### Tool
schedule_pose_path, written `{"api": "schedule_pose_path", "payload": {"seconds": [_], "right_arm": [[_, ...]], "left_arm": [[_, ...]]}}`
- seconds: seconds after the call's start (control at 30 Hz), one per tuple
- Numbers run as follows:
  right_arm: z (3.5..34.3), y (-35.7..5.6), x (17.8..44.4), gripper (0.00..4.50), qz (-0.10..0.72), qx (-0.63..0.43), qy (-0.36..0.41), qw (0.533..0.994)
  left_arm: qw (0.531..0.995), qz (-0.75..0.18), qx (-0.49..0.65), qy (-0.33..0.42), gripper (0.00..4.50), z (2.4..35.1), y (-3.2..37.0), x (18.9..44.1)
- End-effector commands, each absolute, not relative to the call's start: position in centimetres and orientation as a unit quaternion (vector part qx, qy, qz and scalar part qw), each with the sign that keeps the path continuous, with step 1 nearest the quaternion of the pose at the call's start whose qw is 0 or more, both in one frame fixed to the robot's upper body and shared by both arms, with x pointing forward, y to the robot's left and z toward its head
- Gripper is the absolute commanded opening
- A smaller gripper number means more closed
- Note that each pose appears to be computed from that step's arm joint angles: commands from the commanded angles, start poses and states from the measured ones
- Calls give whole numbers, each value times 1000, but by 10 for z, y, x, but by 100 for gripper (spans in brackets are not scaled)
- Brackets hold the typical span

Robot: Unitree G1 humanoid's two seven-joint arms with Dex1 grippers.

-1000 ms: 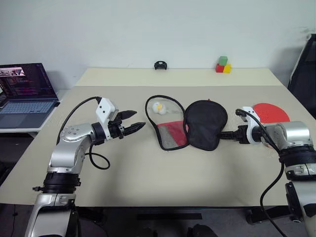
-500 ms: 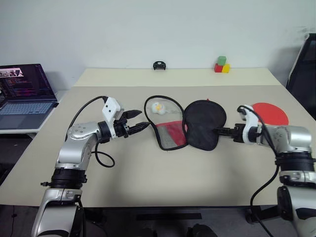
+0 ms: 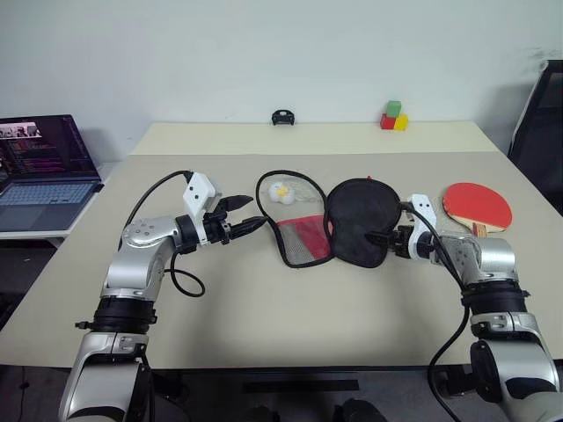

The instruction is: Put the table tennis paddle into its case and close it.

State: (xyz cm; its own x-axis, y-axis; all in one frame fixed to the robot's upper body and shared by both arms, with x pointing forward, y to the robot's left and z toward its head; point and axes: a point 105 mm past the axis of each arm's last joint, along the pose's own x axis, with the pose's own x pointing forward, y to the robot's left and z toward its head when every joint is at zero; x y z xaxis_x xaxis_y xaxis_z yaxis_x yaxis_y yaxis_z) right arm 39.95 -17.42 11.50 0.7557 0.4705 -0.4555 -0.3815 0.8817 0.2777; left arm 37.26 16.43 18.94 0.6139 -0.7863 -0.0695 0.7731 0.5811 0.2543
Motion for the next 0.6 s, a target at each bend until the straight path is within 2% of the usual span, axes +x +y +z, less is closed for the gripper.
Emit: {"api": "schedule_pose_path", "payload": {"seconds": [0.03,0.23,0.4,0.6], "right_arm": [[120,-167,397,214,251,85,257,929],[118,-147,383,3,309,69,267,910],[118,-141,371,3,344,58,279,895],[126,-160,371,3,337,37,285,897]], "left_arm": [[884,-441,143,-53,324,204,161,371],[881,-448,145,-54,324,205,157,371],[876,-457,148,-56,324,206,152,371],[869,-468,151,-58,324,207,144,373]]}}
